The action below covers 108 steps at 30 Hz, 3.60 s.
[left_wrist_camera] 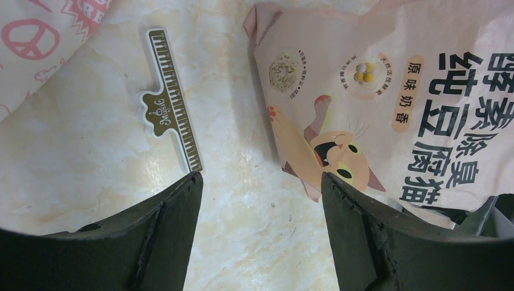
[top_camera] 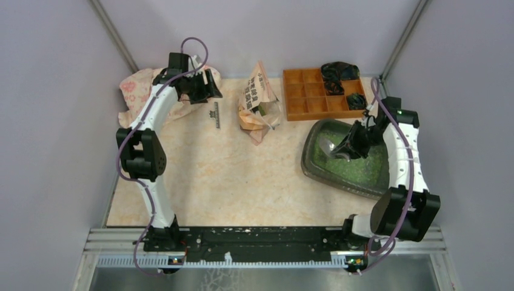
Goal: Fill the litter box with clean litter
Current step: 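Pour the cat litter into the litter box, then scoop the cat litter from the cat litter bag.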
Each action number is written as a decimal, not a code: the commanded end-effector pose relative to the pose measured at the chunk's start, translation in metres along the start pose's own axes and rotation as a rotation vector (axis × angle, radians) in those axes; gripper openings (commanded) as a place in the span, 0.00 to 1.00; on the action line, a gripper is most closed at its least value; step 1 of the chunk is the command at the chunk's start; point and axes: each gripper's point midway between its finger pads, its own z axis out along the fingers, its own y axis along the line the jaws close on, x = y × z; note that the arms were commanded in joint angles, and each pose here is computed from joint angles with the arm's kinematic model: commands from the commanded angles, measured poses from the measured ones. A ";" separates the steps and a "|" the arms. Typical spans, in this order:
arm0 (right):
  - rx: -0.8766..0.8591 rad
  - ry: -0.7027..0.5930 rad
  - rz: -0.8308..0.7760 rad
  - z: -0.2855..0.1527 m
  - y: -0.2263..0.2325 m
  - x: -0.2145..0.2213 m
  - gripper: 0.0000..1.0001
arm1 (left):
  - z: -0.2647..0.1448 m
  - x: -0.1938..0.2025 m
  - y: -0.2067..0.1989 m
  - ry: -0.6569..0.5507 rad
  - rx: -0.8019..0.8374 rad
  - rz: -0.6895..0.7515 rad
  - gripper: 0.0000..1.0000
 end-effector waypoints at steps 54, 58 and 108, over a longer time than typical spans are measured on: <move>0.287 -0.246 -0.962 0.017 0.162 -0.017 0.00 | 0.069 -0.039 -0.034 -0.013 0.125 -0.015 0.78; 0.251 -0.242 -0.988 0.028 0.177 -0.016 0.00 | 0.071 -0.040 -0.033 -0.017 0.121 -0.007 0.78; -0.028 0.169 -0.878 0.174 0.171 0.080 0.00 | 0.097 0.006 -0.070 -0.027 0.280 0.231 0.79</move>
